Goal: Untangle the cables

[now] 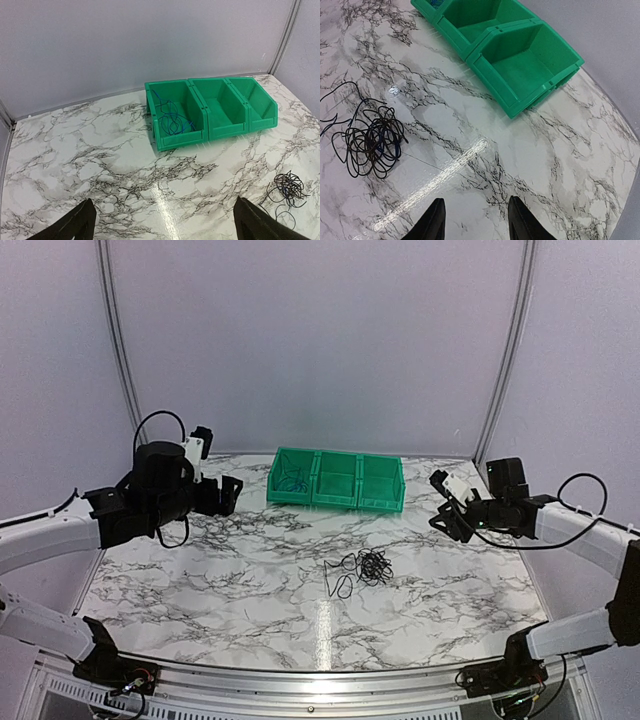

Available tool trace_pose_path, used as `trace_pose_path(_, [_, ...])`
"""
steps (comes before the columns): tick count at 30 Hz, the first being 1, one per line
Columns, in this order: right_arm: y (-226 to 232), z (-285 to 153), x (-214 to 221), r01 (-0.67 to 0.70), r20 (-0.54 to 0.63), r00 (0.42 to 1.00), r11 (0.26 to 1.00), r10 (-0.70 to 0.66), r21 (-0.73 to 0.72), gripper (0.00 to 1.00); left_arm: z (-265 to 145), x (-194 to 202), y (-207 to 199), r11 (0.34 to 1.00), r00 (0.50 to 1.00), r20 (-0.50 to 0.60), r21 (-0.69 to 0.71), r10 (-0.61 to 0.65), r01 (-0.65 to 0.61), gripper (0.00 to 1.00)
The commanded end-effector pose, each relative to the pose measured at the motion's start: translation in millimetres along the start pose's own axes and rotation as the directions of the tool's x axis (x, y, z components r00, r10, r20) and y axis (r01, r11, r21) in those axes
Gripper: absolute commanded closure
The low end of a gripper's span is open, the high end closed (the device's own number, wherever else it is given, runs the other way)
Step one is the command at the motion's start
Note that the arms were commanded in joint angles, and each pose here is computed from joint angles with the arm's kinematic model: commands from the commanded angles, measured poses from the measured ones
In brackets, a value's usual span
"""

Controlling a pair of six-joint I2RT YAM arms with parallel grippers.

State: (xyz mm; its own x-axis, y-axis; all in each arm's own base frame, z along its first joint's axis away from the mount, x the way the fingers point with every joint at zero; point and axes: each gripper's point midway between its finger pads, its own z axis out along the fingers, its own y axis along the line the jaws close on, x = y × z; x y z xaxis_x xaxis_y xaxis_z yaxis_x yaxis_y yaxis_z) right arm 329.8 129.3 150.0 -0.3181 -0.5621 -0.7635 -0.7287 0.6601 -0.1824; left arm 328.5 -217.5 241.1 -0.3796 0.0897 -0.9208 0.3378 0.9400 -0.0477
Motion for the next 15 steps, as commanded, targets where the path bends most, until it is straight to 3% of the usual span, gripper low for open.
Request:
trace_pose_path(1, [0.7,-3.6,-2.8,0.013,0.011,1.0,1.0,-0.013,-0.013,0.56,-5.8,13.5,5.6,0.98,0.983,0.048,-0.089,-0.175,0.179,0.01])
trace_pose_path(6, [7.0,-2.4,-6.8,0.015,0.027,1.0,0.999,-0.014,-0.042,0.56,-28.2,40.7,30.9,0.919,0.982,0.147,-0.36,-0.116,0.163,0.01])
trace_pose_path(11, [31.4,13.4,-4.1,0.046,-0.002,0.999,0.991,-0.047,-0.126,0.54,-22.4,72.2,38.5,0.903,0.976,0.165,-0.382,-0.141,0.195,0.01])
trace_pose_path(15, [42.7,22.5,-3.6,0.073,-0.034,0.996,0.985,-0.079,-0.156,0.54,-18.0,78.4,54.3,0.825,0.976,0.184,-0.53,-0.113,0.195,0.01])
